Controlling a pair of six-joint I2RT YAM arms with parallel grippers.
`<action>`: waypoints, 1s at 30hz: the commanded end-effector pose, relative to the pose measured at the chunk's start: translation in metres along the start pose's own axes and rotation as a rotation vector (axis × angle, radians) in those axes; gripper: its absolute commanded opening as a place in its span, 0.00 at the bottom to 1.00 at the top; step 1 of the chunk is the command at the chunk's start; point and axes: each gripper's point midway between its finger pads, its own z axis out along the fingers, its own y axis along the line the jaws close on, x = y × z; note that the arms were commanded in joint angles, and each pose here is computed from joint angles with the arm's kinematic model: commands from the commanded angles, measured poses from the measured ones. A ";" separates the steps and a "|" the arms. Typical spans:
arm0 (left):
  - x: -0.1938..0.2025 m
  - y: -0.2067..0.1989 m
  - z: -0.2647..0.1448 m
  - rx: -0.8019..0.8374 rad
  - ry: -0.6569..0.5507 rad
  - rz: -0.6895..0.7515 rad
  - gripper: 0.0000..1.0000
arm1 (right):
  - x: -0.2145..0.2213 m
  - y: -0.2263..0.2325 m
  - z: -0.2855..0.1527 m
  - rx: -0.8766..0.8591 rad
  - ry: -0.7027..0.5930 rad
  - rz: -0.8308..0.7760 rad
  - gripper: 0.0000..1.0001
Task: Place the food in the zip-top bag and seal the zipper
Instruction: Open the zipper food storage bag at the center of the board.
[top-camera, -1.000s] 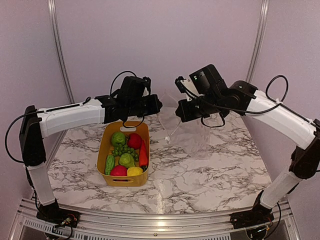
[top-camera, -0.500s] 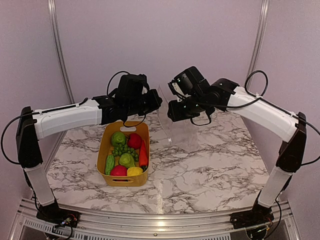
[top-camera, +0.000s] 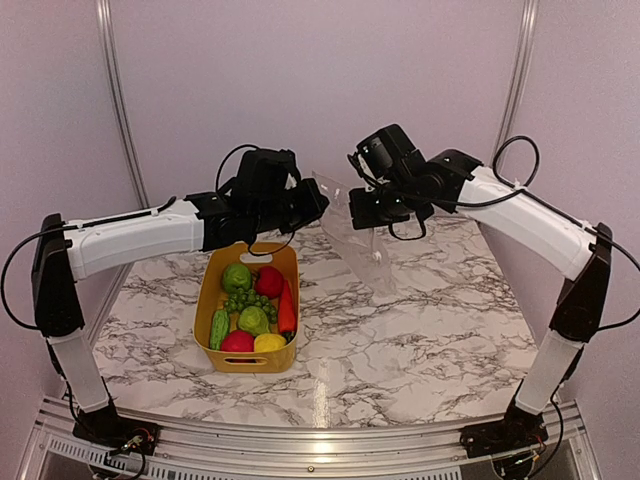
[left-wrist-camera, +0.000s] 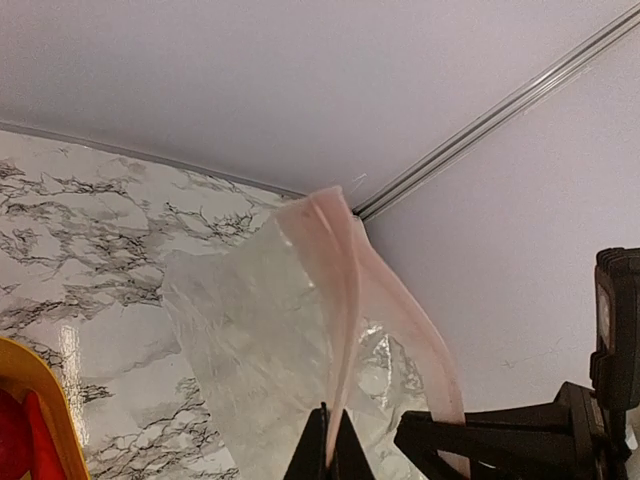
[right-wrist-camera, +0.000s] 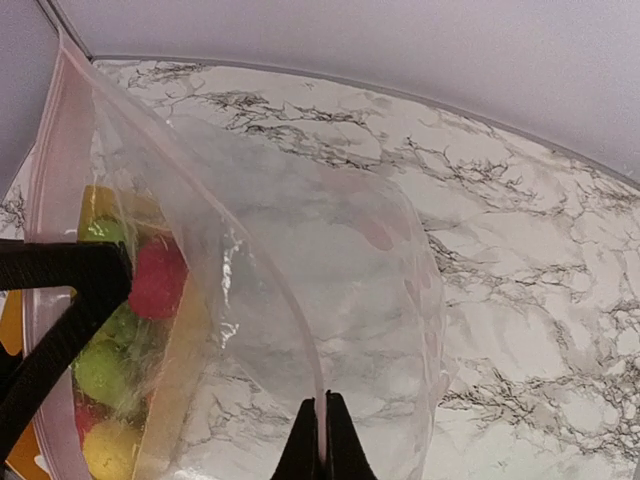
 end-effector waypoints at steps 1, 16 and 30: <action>0.013 0.017 0.000 -0.071 0.029 0.010 0.00 | -0.032 -0.007 -0.022 0.019 -0.069 -0.003 0.00; 0.016 -0.028 0.001 0.157 0.069 0.084 0.30 | -0.039 -0.032 -0.041 0.030 -0.057 -0.060 0.00; 0.009 -0.027 -0.064 0.249 0.105 0.183 0.99 | -0.038 -0.137 -0.042 0.197 -0.047 -0.018 0.00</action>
